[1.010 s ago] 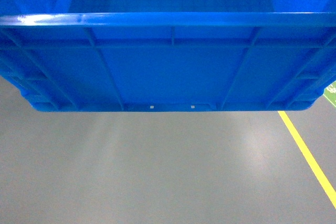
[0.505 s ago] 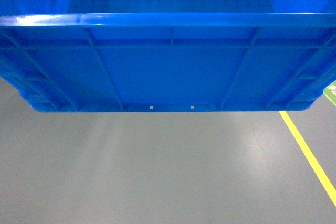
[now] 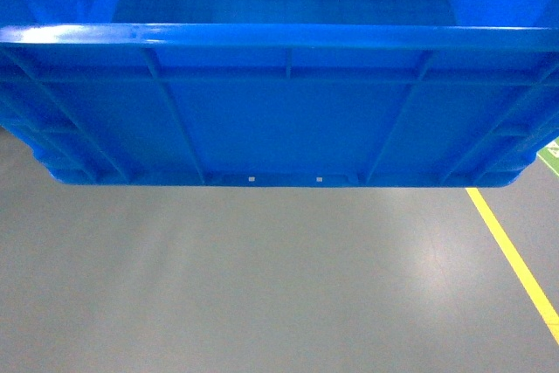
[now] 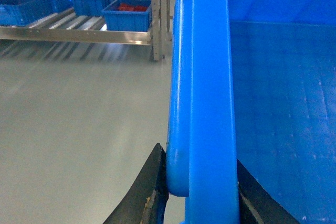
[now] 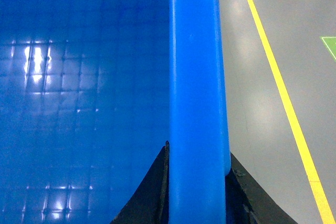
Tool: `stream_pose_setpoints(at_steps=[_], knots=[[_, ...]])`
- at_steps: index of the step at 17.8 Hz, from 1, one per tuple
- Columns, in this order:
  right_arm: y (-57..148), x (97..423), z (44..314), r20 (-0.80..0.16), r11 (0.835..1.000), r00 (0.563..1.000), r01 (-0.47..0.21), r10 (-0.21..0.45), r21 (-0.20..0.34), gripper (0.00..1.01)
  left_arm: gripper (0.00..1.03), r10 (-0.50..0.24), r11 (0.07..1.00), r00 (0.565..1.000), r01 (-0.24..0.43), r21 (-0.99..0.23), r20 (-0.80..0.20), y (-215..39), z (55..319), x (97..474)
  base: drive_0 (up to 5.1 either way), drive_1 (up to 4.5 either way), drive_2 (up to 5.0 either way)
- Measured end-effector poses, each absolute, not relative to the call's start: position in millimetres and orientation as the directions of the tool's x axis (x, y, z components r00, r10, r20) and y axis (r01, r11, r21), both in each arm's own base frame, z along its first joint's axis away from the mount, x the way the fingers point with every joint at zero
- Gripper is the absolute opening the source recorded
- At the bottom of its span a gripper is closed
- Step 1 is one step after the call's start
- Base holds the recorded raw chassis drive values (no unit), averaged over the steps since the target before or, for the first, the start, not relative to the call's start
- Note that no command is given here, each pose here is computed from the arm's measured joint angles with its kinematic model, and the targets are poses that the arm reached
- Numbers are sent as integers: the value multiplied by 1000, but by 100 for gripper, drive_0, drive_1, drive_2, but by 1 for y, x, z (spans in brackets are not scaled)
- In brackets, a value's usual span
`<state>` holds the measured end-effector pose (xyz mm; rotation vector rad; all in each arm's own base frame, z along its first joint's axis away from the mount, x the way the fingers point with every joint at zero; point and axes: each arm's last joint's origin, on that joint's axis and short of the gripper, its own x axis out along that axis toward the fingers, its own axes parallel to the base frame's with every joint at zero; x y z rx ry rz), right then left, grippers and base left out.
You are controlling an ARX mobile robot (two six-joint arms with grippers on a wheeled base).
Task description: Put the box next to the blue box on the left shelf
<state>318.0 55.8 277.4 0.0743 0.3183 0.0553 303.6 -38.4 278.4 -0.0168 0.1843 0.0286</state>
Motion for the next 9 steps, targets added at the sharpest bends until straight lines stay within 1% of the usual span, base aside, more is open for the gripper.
stream_pose_setpoints(at_steps=[9], knots=[[56,318,278,-305,996,950,-44,66,81,20,20,26,999,982,-30,-16,-186,-38,278,304,-6,422,-434]])
